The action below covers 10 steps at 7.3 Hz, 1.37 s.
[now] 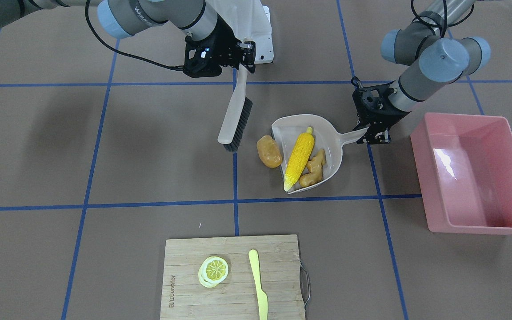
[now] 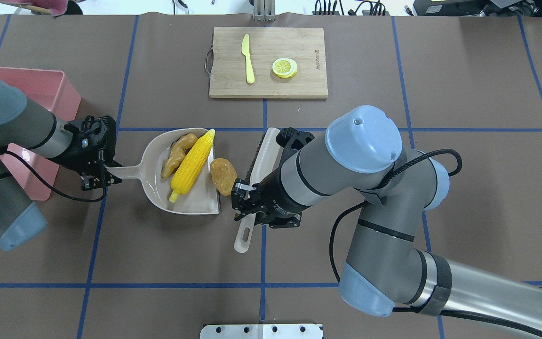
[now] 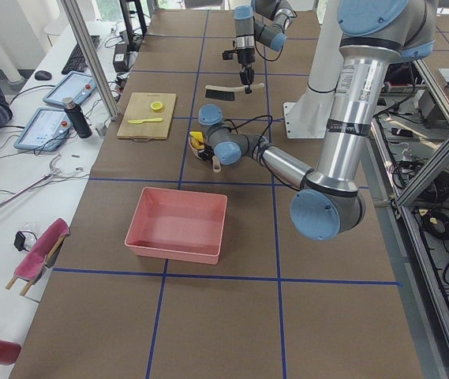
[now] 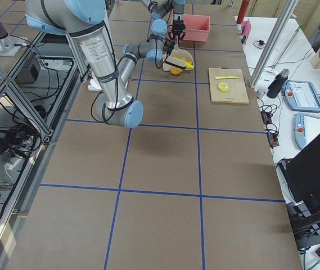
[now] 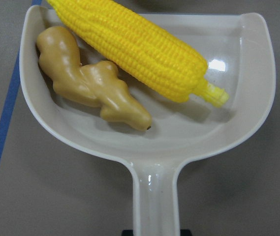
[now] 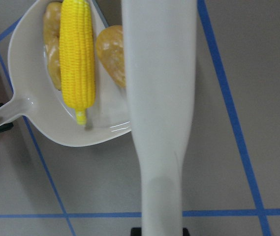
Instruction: Sweep and dump trash into bin
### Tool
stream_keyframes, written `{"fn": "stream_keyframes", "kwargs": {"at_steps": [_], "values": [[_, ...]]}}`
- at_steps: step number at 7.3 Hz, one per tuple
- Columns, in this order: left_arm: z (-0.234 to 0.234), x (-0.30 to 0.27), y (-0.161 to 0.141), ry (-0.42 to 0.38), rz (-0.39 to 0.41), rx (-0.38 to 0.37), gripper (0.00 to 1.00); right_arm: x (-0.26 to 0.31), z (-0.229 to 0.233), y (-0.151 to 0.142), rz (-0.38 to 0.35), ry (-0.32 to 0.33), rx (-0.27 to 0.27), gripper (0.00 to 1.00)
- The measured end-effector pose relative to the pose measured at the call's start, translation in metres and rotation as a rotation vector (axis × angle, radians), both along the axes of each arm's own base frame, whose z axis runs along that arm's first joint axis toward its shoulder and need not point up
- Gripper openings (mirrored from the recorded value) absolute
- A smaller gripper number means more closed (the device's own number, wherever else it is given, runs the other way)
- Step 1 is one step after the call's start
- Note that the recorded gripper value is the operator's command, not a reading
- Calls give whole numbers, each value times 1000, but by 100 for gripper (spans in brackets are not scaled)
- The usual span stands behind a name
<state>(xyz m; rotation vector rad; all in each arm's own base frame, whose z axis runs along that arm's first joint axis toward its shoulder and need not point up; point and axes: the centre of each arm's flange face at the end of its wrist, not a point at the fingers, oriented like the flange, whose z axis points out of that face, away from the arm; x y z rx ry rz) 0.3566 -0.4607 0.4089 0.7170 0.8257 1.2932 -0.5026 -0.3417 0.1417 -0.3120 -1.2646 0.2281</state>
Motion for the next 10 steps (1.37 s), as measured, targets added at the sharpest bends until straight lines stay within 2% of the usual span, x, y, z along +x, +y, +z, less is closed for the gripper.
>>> {"fn": "stream_keyframes", "kwargs": {"at_steps": [1, 3, 5, 7, 10], "values": [[0, -1, -1, 1, -5, 0, 0, 0, 16, 3, -13, 37, 2, 0], [-1, -2, -2, 1, -12, -3, 0, -7, 39, 4, -59, 153, 34, 0], [-2, -2, -4, 1, -17, 0, 0, -32, 42, 4, -123, 256, 69, 0], [-6, -2, -5, 6, -37, -23, 0, -69, 33, 12, -183, 309, 85, 0], [-10, -1, -6, 11, -81, -92, 0, -119, 27, 11, -244, 347, 137, 0]]}}
